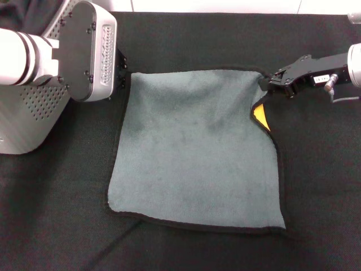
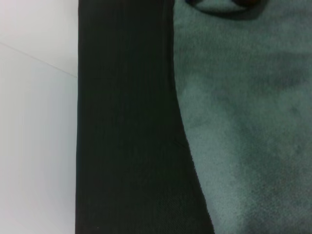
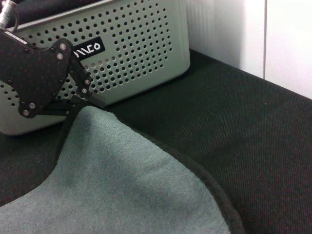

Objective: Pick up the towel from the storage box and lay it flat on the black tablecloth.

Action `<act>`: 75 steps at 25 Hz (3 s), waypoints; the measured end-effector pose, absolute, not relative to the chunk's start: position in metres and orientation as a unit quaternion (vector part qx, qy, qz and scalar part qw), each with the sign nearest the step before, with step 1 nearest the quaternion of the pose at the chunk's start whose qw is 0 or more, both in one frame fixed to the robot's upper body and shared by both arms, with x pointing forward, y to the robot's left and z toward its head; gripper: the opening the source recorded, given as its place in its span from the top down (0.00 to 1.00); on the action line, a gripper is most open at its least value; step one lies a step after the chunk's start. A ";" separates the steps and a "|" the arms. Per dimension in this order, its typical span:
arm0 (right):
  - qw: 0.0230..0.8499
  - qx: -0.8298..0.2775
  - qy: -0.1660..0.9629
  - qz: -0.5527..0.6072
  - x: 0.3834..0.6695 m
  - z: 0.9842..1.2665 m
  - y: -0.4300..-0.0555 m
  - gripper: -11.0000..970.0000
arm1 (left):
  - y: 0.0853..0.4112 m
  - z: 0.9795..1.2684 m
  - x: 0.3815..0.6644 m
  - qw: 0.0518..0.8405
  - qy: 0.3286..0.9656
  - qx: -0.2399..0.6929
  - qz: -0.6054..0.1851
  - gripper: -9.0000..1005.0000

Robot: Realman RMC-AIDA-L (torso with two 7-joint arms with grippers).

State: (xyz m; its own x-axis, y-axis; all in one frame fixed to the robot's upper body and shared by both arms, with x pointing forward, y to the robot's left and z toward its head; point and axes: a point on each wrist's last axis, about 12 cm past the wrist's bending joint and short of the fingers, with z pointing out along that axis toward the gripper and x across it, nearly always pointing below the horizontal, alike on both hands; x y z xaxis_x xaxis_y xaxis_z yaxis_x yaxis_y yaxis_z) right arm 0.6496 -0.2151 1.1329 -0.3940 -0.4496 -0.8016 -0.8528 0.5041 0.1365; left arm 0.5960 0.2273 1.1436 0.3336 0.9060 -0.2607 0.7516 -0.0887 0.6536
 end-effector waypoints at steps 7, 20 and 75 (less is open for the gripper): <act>0.366 -0.410 0.789 0.275 0.651 1.134 -0.220 0.98 | 0.227 1.144 0.597 0.367 0.567 0.729 0.107 0.91; 0.370 -0.423 0.788 0.252 0.658 1.142 -0.220 0.98 | 0.225 1.142 0.599 0.369 0.567 0.728 0.111 0.91; 0.399 -0.424 0.777 0.240 0.645 1.156 -0.237 0.27 | 0.217 1.187 0.602 0.453 0.613 0.646 0.049 0.59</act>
